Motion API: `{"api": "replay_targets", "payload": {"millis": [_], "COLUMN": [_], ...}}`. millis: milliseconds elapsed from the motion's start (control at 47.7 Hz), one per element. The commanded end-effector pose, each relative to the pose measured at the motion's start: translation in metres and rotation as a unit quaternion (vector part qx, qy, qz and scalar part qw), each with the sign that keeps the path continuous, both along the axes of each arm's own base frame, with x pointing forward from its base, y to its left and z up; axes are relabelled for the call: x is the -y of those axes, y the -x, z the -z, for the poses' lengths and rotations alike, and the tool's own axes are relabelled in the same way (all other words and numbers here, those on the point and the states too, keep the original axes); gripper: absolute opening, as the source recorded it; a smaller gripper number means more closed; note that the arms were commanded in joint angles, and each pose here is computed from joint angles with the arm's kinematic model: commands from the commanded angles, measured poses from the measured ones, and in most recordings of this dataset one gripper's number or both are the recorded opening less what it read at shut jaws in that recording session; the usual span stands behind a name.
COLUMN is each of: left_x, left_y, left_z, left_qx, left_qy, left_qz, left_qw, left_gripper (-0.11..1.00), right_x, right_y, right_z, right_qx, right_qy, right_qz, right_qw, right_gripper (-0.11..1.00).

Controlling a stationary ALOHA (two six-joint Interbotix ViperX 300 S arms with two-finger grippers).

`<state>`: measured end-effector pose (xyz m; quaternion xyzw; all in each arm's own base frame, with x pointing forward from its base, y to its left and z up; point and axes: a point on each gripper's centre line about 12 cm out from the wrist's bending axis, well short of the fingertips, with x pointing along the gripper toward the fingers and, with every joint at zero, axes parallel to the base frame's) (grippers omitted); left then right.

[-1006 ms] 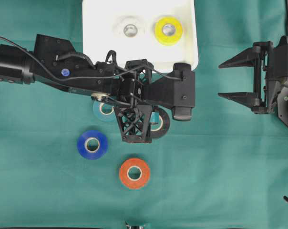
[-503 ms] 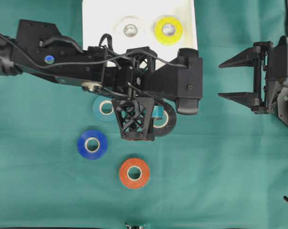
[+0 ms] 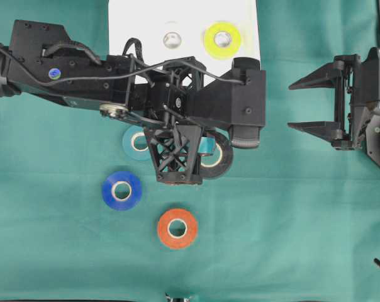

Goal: Pick up the tape from a random location and place it into the white case.
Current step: 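Lower the left gripper into the black roll's hole and close it, then lift the black roll and carry it over the tray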

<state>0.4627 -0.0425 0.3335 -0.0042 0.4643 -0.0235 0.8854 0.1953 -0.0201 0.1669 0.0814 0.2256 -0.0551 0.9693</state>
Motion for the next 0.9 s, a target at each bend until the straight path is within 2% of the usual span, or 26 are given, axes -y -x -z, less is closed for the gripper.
{"api": "replay_targets", "payload": {"millis": [0, 691, 796, 880], "left_x": [0.001, -0.002, -0.014, -0.035], "left_y": [0.007, 0.007, 0.008, 0.012], "left_z": [-0.026, -0.026, -0.023, -0.02], "left_qx": [0.032, 0.033, 0.028, 0.024], "left_qy": [0.002, 0.002, -0.001, -0.001], "left_qz": [0.002, -0.001, -0.012, -0.036], "left_qw": [0.9995, 0.9995, 0.9995, 0.9991], "left_gripper": [0.18, 0.18, 0.18, 0.18], "right_x": [0.001, 0.001, 0.001, 0.001], "right_y": [-0.006, -0.006, -0.006, -0.005], "right_z": [-0.009, -0.009, -0.009, -0.008], "right_qx": [0.013, 0.013, 0.013, 0.011], "right_qy": [0.003, 0.003, 0.003, 0.003], "right_qz": [0.0, -0.001, 0.0, -0.001], "right_qw": [0.9999, 0.9999, 0.9999, 0.9999], "right_gripper": [0.88, 0.88, 0.88, 0.88]}}
